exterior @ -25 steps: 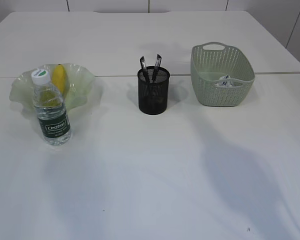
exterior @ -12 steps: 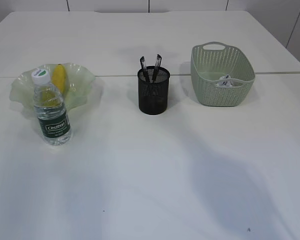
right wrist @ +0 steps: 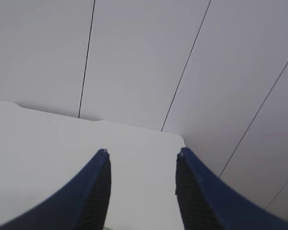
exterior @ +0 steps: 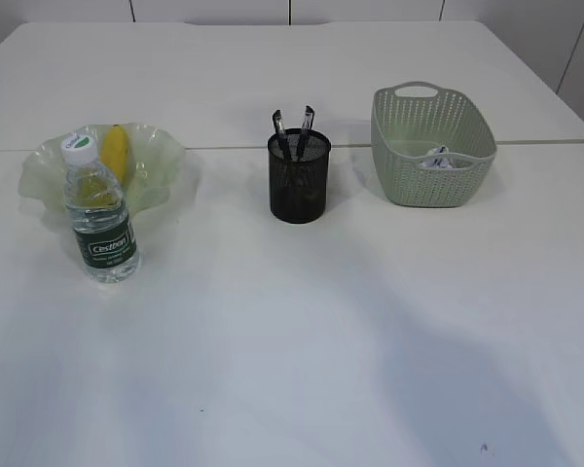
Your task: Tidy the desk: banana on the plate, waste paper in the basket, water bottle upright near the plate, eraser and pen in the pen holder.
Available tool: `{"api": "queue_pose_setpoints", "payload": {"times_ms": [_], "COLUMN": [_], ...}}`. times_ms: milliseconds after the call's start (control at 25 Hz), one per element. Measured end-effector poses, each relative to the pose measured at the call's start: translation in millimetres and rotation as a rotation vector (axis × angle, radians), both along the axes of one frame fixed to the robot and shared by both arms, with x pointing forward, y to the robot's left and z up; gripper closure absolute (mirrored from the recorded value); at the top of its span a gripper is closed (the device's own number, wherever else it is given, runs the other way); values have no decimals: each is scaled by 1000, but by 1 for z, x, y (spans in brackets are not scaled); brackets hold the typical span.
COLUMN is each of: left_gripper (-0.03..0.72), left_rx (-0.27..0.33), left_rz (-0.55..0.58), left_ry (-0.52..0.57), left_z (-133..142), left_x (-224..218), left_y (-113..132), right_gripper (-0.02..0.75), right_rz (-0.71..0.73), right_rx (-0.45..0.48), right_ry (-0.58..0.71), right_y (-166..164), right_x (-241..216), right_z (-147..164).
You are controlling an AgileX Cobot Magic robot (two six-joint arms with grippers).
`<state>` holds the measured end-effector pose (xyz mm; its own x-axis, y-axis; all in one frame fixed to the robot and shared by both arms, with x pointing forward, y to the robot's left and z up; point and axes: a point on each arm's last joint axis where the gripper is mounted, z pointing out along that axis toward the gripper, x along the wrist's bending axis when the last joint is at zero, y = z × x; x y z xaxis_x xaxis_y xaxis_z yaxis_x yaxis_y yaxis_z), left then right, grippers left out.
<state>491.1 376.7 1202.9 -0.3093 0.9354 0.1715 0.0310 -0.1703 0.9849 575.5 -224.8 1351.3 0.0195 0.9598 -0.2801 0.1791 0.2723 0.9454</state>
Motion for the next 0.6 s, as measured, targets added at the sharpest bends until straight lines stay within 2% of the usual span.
{"api": "queue_pose_setpoints", "payload": {"times_ms": [400, 600], "left_gripper": [508, 508], "left_rx": [-7, -24], "left_rz": [-19, -40], "left_ry": [-7, -14], "left_z": [0, 0], "left_x": [0, 2], "left_y": [-2, -3], "right_gripper": [404, 405], "right_rz": [-15, -19], "right_rx": [34, 28], "right_ry": [-140, -143], "right_y": [-30, -40], "right_x": [-87, -117], "right_z": [53, 63]}}
